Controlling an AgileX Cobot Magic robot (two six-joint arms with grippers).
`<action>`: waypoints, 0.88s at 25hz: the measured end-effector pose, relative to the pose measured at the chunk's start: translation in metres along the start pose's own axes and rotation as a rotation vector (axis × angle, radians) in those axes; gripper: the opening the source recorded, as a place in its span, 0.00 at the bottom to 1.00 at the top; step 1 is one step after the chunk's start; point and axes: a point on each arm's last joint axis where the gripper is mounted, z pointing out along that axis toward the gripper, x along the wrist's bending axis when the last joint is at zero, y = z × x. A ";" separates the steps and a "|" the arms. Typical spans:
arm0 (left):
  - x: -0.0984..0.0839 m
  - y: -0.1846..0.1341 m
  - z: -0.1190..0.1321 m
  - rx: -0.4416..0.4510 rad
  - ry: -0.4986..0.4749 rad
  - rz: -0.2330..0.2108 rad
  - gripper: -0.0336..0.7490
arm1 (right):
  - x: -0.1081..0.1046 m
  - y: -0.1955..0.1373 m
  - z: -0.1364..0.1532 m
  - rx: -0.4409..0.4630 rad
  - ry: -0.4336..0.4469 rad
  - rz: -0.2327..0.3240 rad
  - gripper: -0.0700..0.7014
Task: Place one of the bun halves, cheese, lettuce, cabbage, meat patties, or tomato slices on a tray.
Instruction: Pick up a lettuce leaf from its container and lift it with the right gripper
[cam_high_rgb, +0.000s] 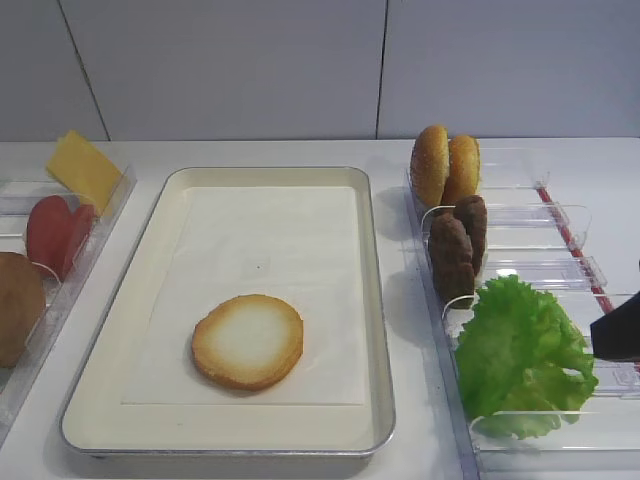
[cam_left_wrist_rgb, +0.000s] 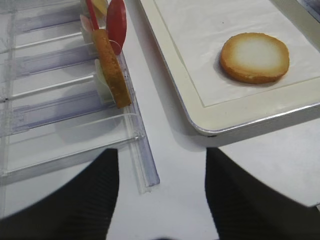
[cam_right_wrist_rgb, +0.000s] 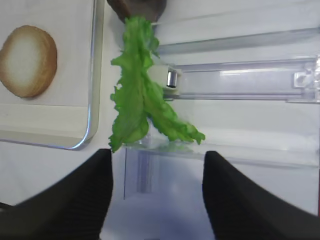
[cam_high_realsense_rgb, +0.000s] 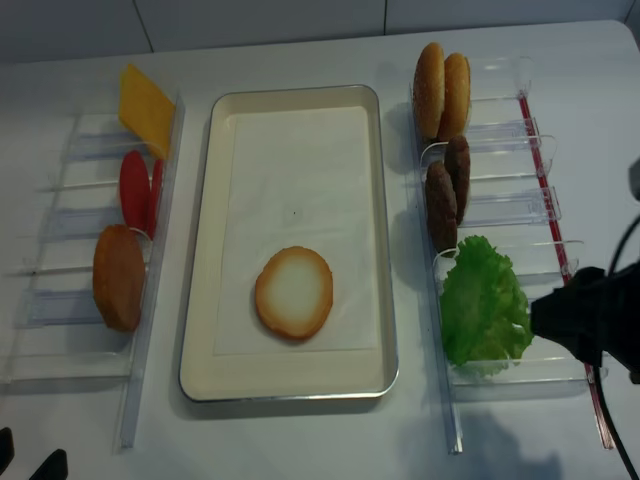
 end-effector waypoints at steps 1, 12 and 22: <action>0.000 0.000 0.000 0.000 0.000 0.000 0.50 | -0.001 0.003 0.004 0.019 0.003 0.010 0.61; 0.000 0.000 0.000 0.000 0.000 0.000 0.50 | 0.016 0.018 0.025 0.056 0.082 -0.037 0.61; 0.000 0.000 0.000 0.000 0.000 0.000 0.50 | 0.018 0.031 0.063 0.123 0.047 -0.020 0.55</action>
